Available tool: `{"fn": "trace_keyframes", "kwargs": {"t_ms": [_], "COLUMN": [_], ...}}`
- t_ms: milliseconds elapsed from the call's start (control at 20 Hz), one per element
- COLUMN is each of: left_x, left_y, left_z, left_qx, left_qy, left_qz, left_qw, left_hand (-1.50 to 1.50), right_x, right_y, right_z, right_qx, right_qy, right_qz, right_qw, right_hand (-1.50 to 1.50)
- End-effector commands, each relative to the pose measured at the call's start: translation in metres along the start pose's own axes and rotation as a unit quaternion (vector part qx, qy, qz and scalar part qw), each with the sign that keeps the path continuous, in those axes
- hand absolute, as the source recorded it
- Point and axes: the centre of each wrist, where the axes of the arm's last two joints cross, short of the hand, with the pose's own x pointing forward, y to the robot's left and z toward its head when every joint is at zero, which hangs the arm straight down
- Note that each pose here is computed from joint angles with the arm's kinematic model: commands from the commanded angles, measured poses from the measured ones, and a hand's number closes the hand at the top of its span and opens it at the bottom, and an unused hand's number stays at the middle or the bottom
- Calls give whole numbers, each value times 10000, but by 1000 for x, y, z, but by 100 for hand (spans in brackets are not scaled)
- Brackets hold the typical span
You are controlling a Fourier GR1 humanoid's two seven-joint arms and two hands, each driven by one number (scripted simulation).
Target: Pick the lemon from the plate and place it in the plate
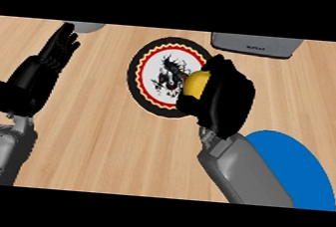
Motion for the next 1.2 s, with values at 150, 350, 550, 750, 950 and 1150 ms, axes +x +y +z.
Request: {"fn": "trace_keyframes", "kwargs": {"t_ms": [150,350,550,750,950,1150], "left_x": [-6,-7,0,0,12,13], "left_y": [-14,-12,-6,-10,-18,-8], "left_z": [0,-3,-8,-6,-19,-11], "left_qx": [-135,-213,-131,-243,-191,-195], "left_qy": [-32,-25,-82,-147,-91,-141], "left_qz": [13,-32,-52,-25,-5,-43], "left_qw": [9999,9998,9999,9996,9998,9997], "left_hand": [0,0,0,0,0,0], "right_x": [16,12,1,-6,-6,1], "right_y": [35,60,64,76,79,78], "right_z": [-47,-61,-83,-90,-96,-102], "right_qx": [98,440,311,399,90,-443], "right_qy": [1289,1401,1801,1862,1655,1447], "right_qz": [-88,187,-435,-813,-1442,-1926], "right_qw": [9916,9890,9822,9783,9756,9695], "right_hand": [150,150,-150,-150,-150,-150]}}
